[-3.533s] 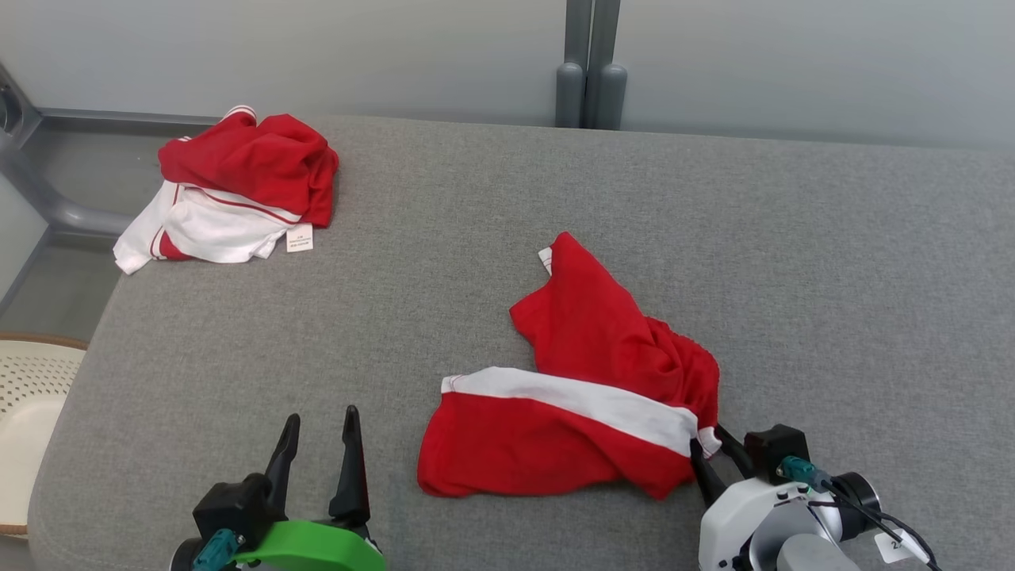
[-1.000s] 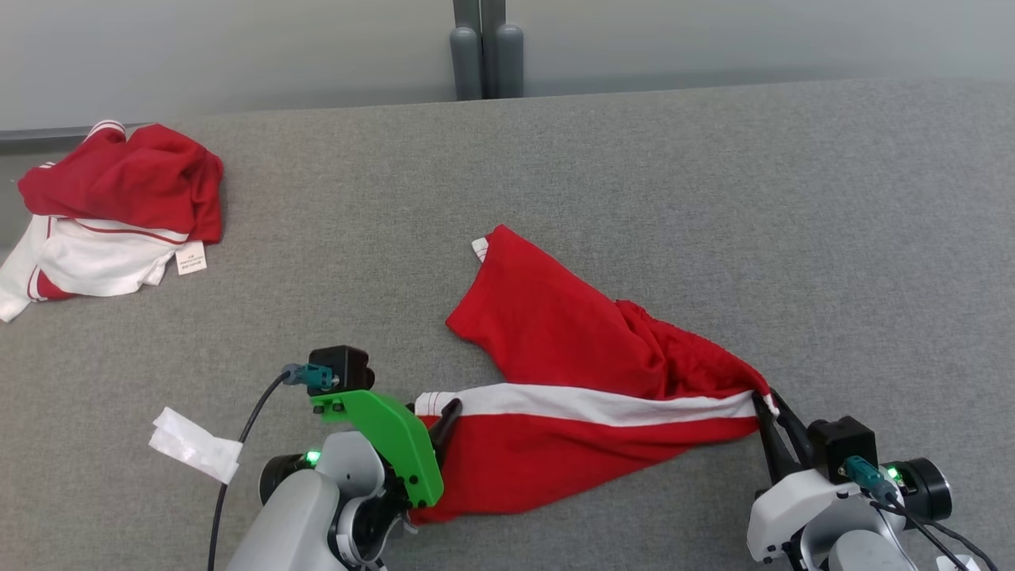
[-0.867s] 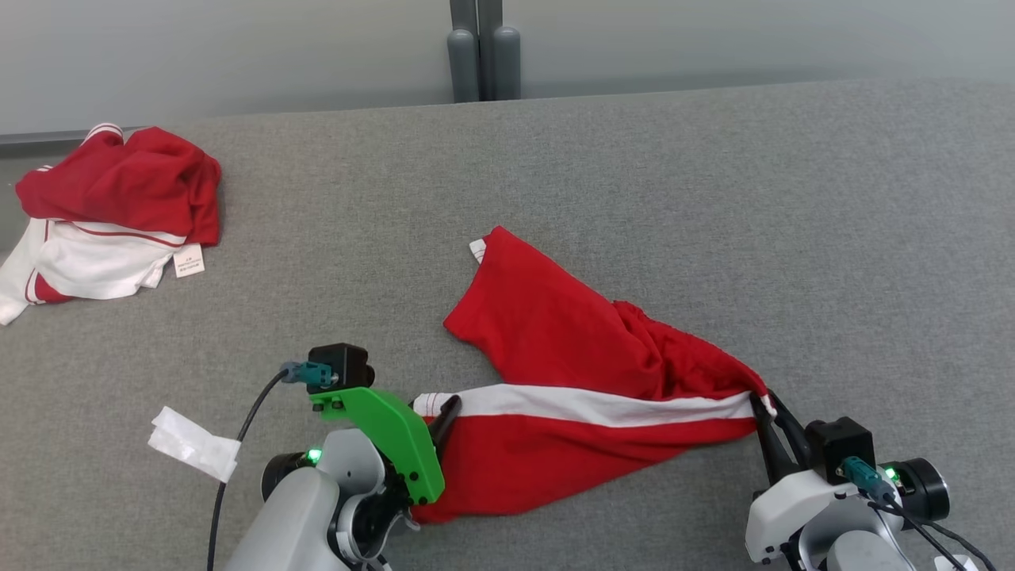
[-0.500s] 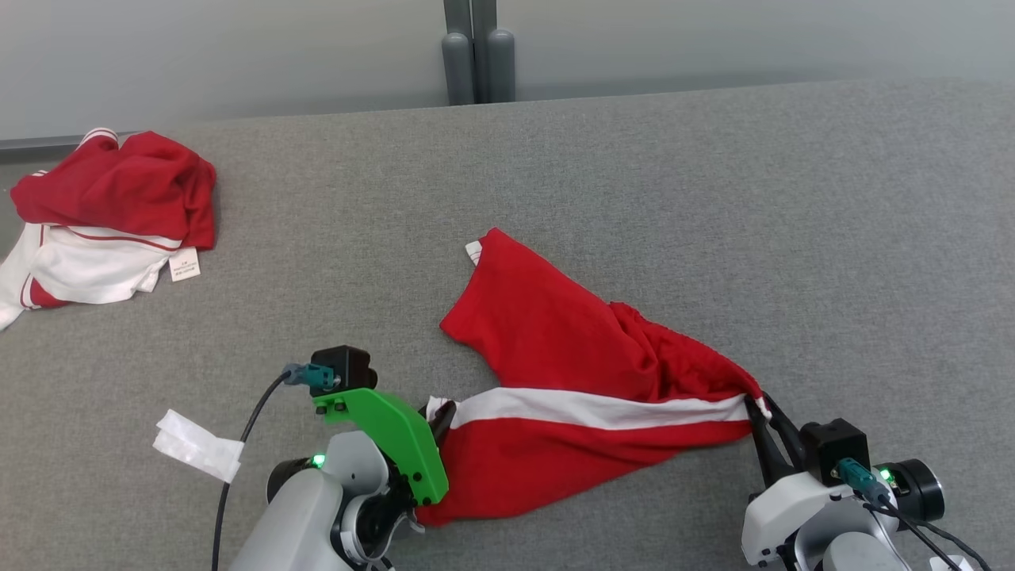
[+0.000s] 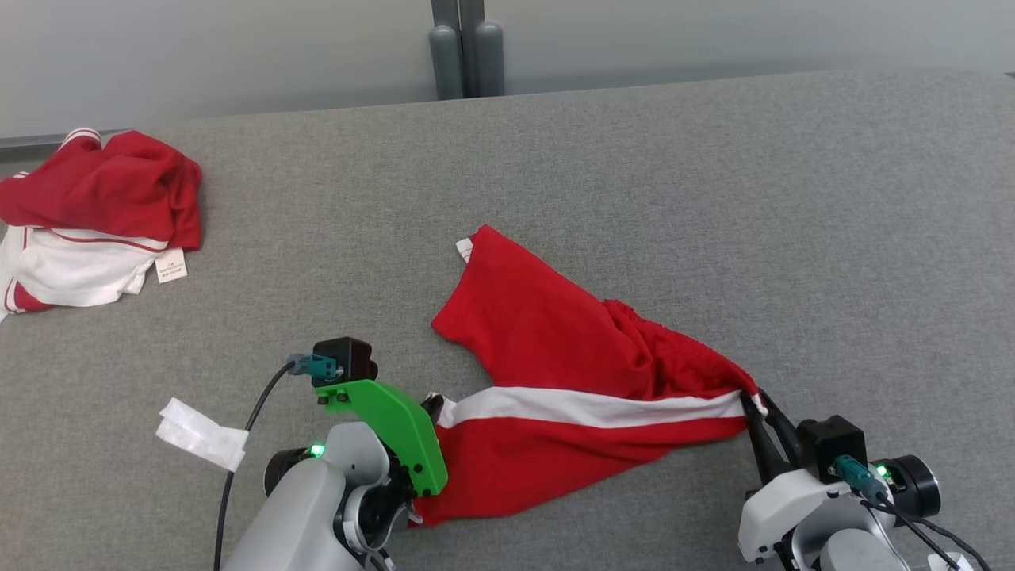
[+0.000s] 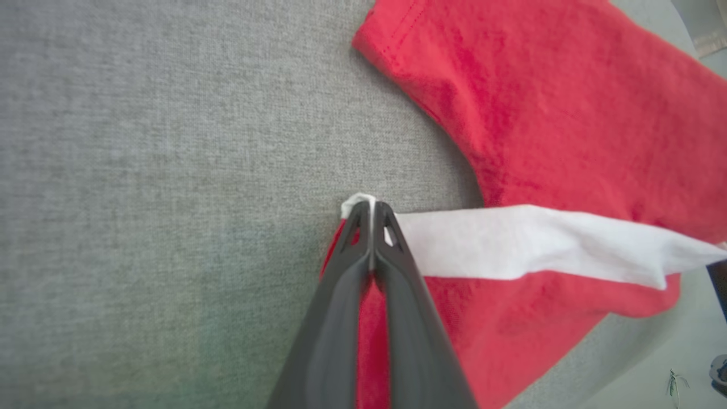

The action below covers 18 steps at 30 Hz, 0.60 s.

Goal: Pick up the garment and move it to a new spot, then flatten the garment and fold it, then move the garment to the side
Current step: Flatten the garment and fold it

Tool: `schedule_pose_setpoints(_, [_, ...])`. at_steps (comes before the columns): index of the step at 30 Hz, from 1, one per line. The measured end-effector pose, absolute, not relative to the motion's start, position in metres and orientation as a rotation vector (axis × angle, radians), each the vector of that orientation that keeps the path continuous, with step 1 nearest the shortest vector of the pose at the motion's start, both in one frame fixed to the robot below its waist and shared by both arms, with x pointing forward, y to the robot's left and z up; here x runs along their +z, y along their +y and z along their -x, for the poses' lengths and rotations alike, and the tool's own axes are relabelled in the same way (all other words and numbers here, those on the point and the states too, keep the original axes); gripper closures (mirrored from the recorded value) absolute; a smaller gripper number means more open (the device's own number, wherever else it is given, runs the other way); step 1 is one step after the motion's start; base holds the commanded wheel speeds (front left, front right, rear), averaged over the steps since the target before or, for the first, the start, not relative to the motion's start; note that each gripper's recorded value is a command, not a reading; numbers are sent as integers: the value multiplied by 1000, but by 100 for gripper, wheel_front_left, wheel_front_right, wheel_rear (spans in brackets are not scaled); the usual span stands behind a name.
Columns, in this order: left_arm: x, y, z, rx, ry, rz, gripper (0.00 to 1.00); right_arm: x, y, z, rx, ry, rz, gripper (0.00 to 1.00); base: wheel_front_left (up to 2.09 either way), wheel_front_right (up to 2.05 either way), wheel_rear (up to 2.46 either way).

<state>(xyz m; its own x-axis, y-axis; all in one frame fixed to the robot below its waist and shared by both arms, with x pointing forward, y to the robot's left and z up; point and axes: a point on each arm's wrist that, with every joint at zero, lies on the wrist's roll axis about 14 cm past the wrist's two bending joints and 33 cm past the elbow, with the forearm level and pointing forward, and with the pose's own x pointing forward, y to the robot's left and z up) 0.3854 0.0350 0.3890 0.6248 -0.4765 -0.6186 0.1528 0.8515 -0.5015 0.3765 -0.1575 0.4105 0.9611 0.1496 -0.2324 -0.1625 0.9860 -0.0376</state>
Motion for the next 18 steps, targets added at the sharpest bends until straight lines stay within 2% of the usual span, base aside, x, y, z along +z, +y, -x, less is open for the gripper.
schedule_pose_setpoints(6, [398,41,-394,-363,748,433,100,419,-157,-381,153,204,43,100,0,0,0])
schedule_pose_setpoints(18, [477,66,-423,-300,334,627,100,492,-146,-404,158,-28,-113,100,0,0,0])
